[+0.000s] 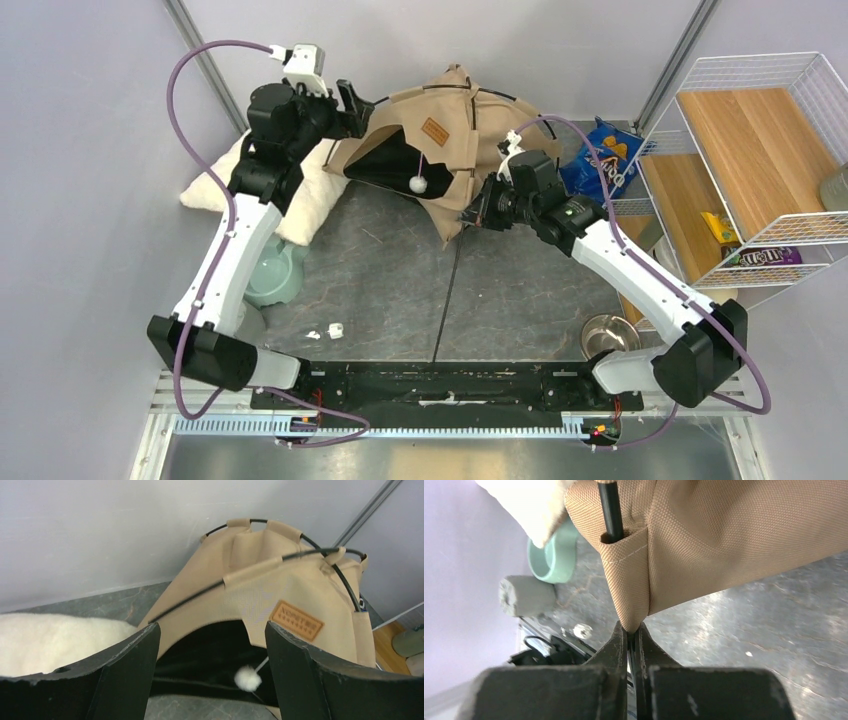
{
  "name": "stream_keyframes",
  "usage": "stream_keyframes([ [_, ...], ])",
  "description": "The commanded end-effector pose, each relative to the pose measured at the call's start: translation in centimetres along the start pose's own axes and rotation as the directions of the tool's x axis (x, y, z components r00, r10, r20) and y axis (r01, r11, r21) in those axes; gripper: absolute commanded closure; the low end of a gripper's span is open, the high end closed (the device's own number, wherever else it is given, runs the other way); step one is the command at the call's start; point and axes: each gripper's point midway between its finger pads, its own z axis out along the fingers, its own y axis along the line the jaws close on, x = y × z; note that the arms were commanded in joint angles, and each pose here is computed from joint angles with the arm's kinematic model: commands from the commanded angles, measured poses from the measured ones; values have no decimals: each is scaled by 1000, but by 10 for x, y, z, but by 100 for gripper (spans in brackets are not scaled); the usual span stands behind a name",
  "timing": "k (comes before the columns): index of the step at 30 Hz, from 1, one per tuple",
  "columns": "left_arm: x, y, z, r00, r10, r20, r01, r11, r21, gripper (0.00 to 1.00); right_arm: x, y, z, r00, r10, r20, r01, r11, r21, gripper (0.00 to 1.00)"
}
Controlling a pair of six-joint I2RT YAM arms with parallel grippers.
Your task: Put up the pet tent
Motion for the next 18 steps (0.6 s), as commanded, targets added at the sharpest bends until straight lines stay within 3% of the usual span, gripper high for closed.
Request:
stream_keyframes([
  [1,18,7,-21,998,-62,-34,59,996,-60,18,-47,29,5,977,121,174,-105,990,-97,100],
  [9,58,16,-36,987,-105,-119,90,989,-121,20,-99,45,-2,919,211,332,-182,976,-117,100],
  [13,67,-1,-41,979,-144,-144,140,989,-39,20,-119,45,1,886,256,387,-232,967,-109,100],
  [18,80,-44,-54,959,-200,-203,237,955,177,20,-140,47,8,872,263,413,-245,965,-97,100],
])
